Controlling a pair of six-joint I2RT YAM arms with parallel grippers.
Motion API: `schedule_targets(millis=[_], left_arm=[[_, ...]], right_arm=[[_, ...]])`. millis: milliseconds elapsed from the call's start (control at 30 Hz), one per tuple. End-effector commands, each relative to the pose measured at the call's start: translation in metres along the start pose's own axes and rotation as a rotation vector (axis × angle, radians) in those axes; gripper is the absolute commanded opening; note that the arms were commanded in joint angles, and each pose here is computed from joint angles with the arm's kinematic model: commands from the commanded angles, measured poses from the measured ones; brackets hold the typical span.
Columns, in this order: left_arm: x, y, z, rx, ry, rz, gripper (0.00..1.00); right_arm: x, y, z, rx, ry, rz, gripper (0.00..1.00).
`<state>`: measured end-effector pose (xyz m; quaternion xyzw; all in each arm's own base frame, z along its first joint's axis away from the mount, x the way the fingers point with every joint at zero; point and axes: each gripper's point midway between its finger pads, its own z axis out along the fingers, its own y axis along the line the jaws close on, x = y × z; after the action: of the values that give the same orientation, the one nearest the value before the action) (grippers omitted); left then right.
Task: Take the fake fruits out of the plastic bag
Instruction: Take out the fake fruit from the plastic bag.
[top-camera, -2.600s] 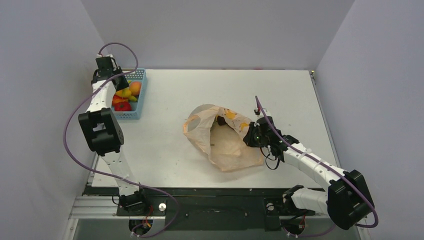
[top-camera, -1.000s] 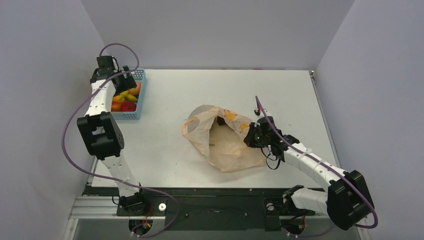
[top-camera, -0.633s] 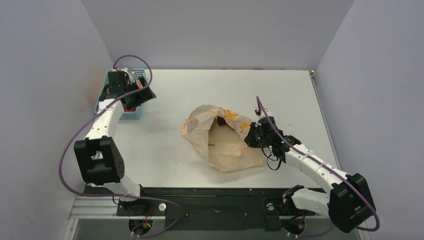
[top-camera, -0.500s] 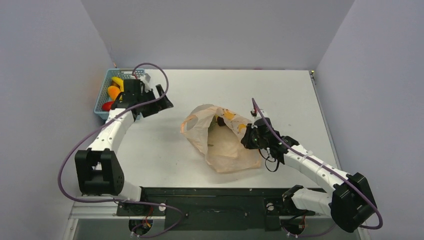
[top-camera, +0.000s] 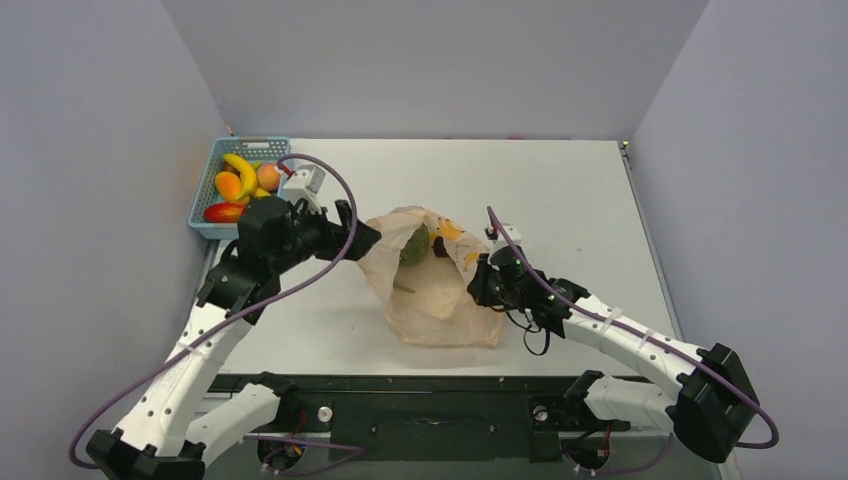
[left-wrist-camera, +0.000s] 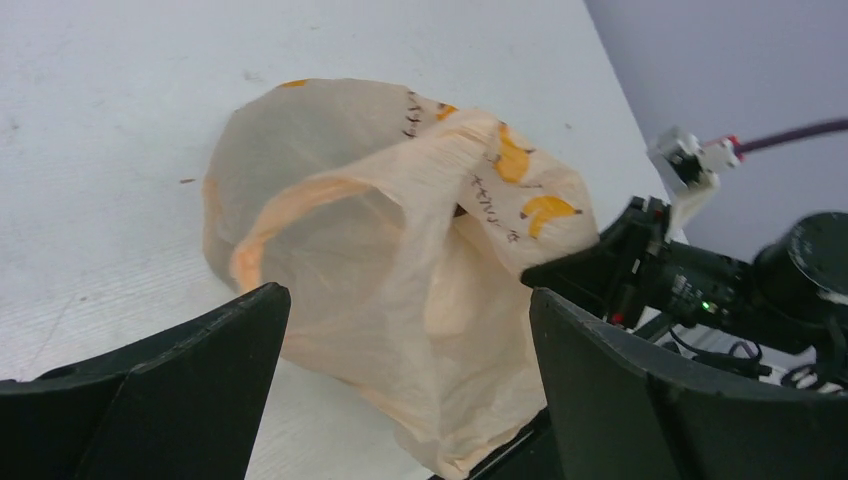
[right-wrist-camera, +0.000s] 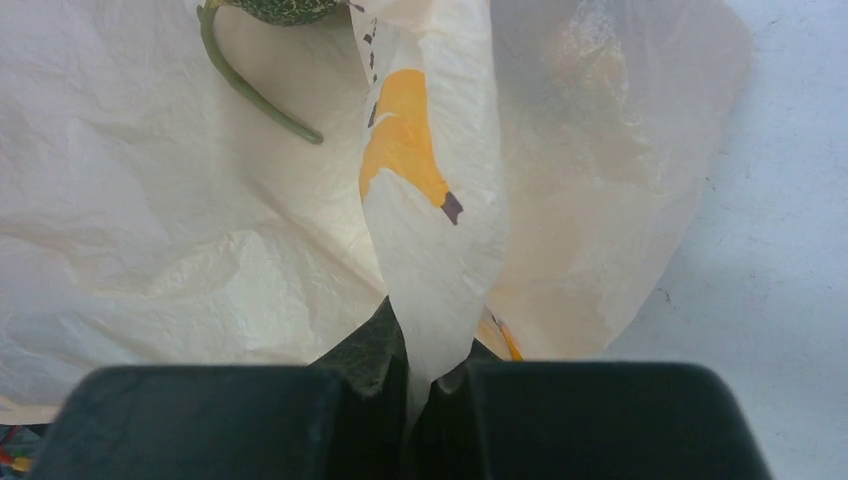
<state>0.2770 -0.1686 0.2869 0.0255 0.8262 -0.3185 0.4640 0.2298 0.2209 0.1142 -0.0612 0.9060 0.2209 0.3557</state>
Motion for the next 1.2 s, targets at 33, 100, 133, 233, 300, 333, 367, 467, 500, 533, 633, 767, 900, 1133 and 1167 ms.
schedule_targets(millis=[33, 100, 133, 233, 300, 333, 367, 467, 500, 533, 633, 767, 900, 1133, 1167], left_arm=[[0.033, -0.060, -0.011, 0.145, 0.020, 0.084, 0.90], [0.052, -0.072, -0.005, 0.161, 0.061, 0.125, 0.89], [0.059, -0.074, 0.003, 0.151, 0.083, 0.135, 0.89], [0.087, -0.094, 0.016, 0.192, 0.151, 0.154, 0.86], [0.101, -0.103, 0.029, 0.224, 0.175, 0.135, 0.85], [0.108, -0.105, 0.039, 0.232, 0.184, 0.122, 0.85], [0.113, -0.107, 0.042, 0.238, 0.194, 0.119, 0.84], [0.131, -0.101, 0.065, 0.189, 0.241, 0.114, 0.83], [0.133, -0.100, 0.069, 0.182, 0.250, 0.117, 0.82], [0.139, -0.097, 0.076, 0.170, 0.268, 0.121, 0.81], [0.148, -0.093, 0.086, 0.159, 0.286, 0.160, 0.80], [0.151, -0.066, 0.098, 0.038, 0.285, 0.240, 0.79], [0.156, -0.041, 0.103, -0.073, 0.300, 0.307, 0.79], [0.153, -0.009, 0.112, -0.204, 0.254, 0.404, 0.78], [0.153, -0.002, 0.114, -0.236, 0.249, 0.419, 0.78]], right_arm=[[-0.029, 0.009, -0.007, 0.010, -0.091, 0.014, 0.00], [-0.031, 0.007, -0.008, 0.020, -0.097, 0.014, 0.00], [-0.030, 0.006, -0.008, 0.023, -0.095, 0.013, 0.00], [-0.030, 0.006, -0.009, 0.025, -0.094, 0.020, 0.00], [-0.028, 0.006, -0.009, 0.020, -0.093, 0.028, 0.00], [-0.029, 0.007, -0.011, 0.015, -0.100, 0.032, 0.00], [-0.027, 0.006, -0.011, 0.016, -0.097, 0.037, 0.00], [-0.027, 0.006, -0.013, 0.013, -0.102, 0.041, 0.00], [-0.026, 0.005, -0.013, 0.016, -0.101, 0.038, 0.00], [-0.026, 0.005, -0.014, 0.016, -0.102, 0.039, 0.00], [-0.025, 0.004, -0.015, 0.016, -0.103, 0.041, 0.00], [-0.024, 0.003, -0.016, 0.015, -0.106, 0.041, 0.00], [-0.023, 0.002, -0.017, 0.017, -0.104, 0.037, 0.00], [-0.023, 0.002, -0.014, 0.021, -0.100, 0.031, 0.00], [-0.022, 0.002, -0.013, 0.021, -0.098, 0.029, 0.00]])
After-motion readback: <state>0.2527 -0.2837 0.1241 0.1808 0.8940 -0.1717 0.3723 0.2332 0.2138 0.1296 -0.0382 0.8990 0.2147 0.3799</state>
